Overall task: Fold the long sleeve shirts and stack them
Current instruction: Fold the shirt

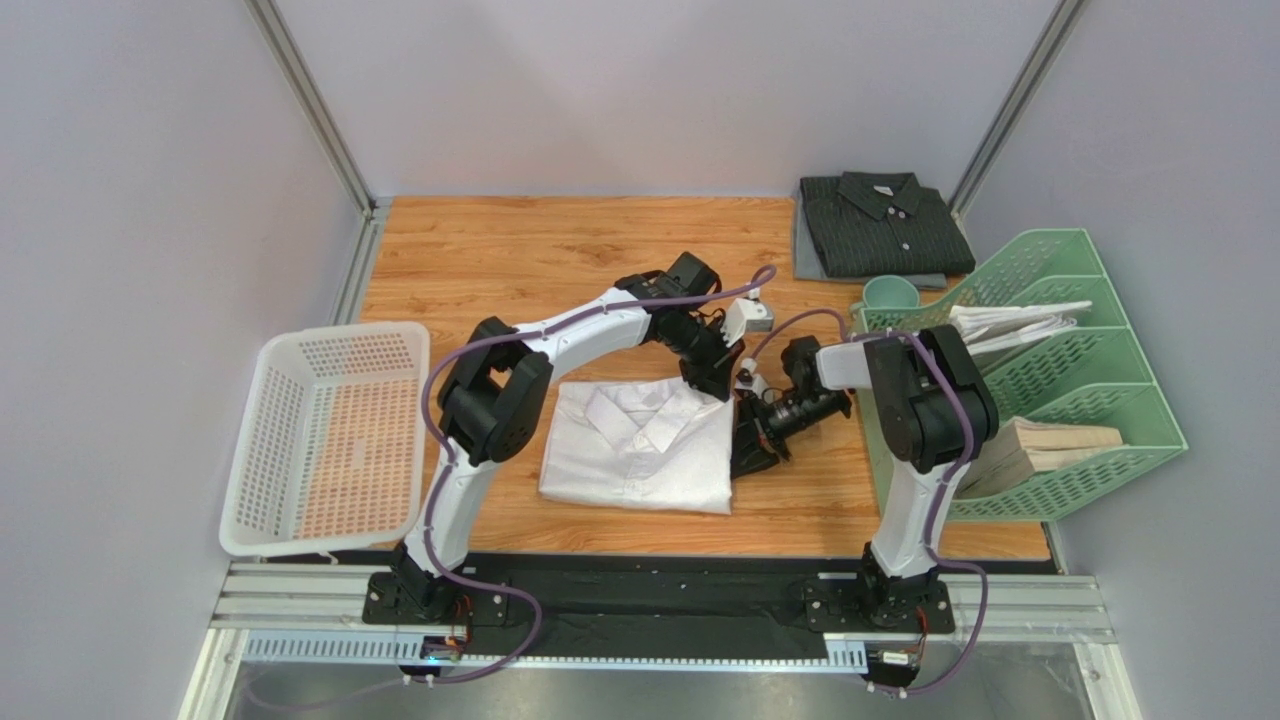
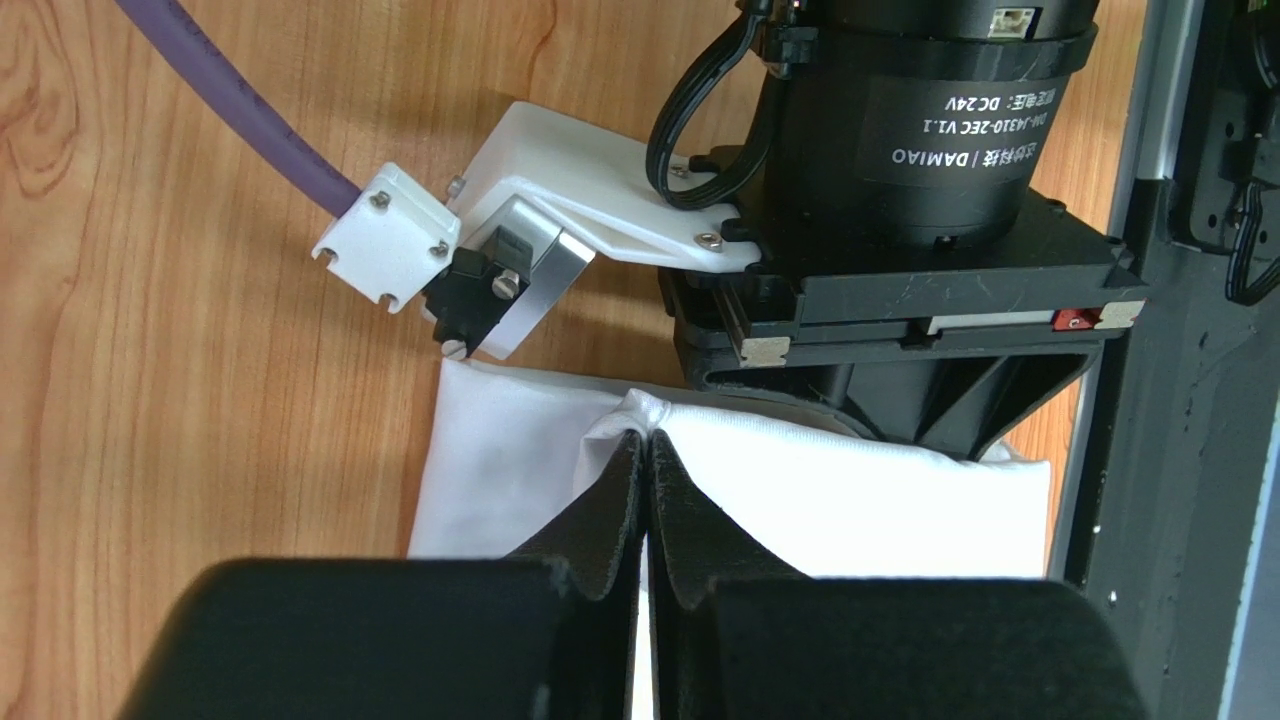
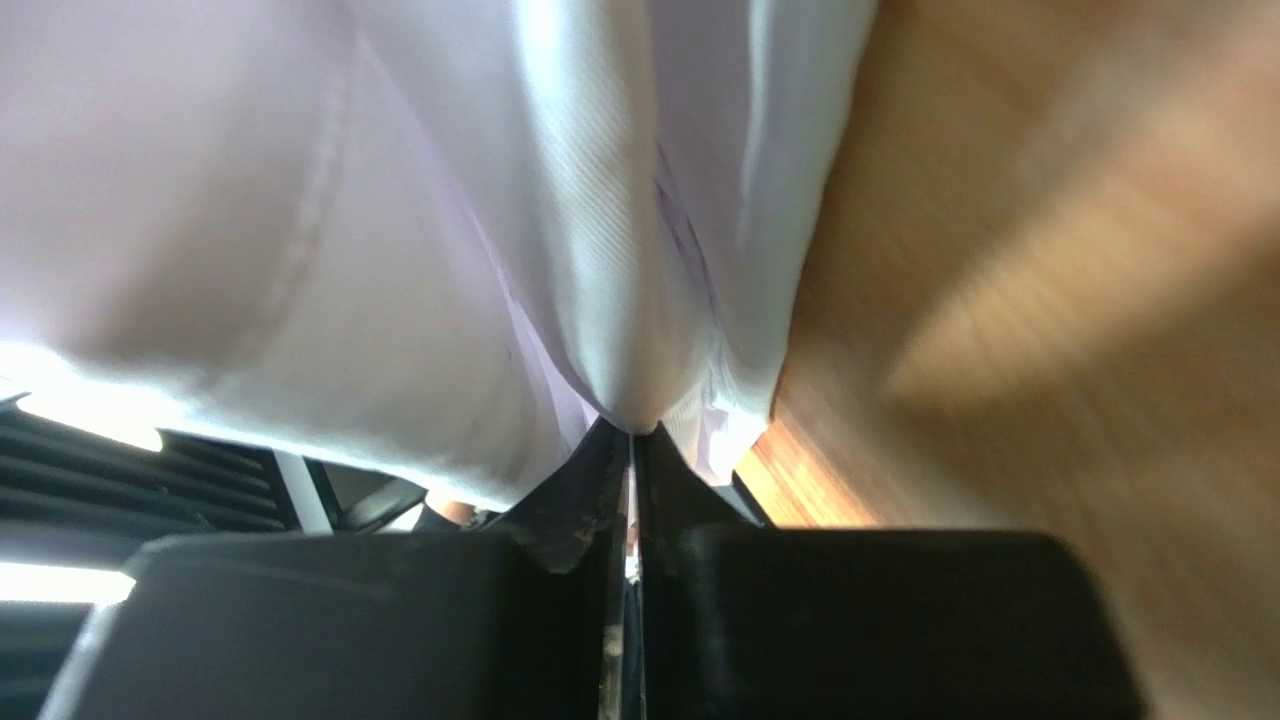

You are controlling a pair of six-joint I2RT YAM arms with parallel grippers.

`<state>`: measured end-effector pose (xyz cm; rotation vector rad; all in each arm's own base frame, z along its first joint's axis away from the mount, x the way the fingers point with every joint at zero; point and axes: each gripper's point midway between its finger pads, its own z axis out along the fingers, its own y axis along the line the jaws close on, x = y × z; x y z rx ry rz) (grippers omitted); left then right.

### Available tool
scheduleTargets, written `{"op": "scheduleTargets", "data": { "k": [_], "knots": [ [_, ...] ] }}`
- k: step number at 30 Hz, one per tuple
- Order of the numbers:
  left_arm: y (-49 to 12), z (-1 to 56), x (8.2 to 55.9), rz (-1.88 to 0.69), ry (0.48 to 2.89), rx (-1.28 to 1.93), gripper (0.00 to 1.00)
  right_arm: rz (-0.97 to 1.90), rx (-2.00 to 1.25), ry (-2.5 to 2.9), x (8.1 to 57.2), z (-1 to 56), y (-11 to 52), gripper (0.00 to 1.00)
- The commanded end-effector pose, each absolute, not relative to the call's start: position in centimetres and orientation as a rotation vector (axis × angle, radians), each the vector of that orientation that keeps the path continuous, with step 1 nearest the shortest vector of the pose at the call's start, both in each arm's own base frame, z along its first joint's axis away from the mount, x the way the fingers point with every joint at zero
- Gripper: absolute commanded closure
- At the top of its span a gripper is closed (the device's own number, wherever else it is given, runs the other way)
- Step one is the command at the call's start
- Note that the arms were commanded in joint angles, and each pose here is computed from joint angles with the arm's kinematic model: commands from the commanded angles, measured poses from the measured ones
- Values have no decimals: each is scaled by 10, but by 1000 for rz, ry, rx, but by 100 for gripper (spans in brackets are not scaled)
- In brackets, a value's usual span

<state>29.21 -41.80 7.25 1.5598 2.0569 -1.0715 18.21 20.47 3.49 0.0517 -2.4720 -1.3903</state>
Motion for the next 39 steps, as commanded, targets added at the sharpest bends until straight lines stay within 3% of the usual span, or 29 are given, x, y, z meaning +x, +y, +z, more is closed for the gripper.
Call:
{"op": "scheduleTargets", "data": {
  "k": [1,3,5,8,12,17,26,33,35,39],
  "knots": [
    [-425,80,304,-1082,2048,1505,99,-1284,-1,-2443,170,27,199,82],
    [-421,92,302,-1094,2036,1498,85,-1264,32,-2489,172,31,197,76],
    [-406,101,304,-1101,2053,1464,68,-1246,73,-2545,175,39,193,64],
    [-373,136,304,-1107,2056,1390,57,-1151,138,-2643,181,43,183,62],
    [-314,170,297,-996,2066,1336,53,-1099,137,-2741,195,61,171,55],
    [-237,137,280,-927,2304,1233,44,-1059,288,-2814,214,92,163,57],
    [-183,80,291,-745,2528,1104,45,-977,390,-3037,279,72,164,56],
    [-164,55,300,-656,2621,1046,46,-1002,359,-3046,291,58,176,59],
    [-165,51,298,-664,2630,1048,50,-1004,373,-3045,293,54,179,63],
    [-175,48,296,-761,2616,1041,69,-999,359,-3026,301,41,183,77]
  ]
}}
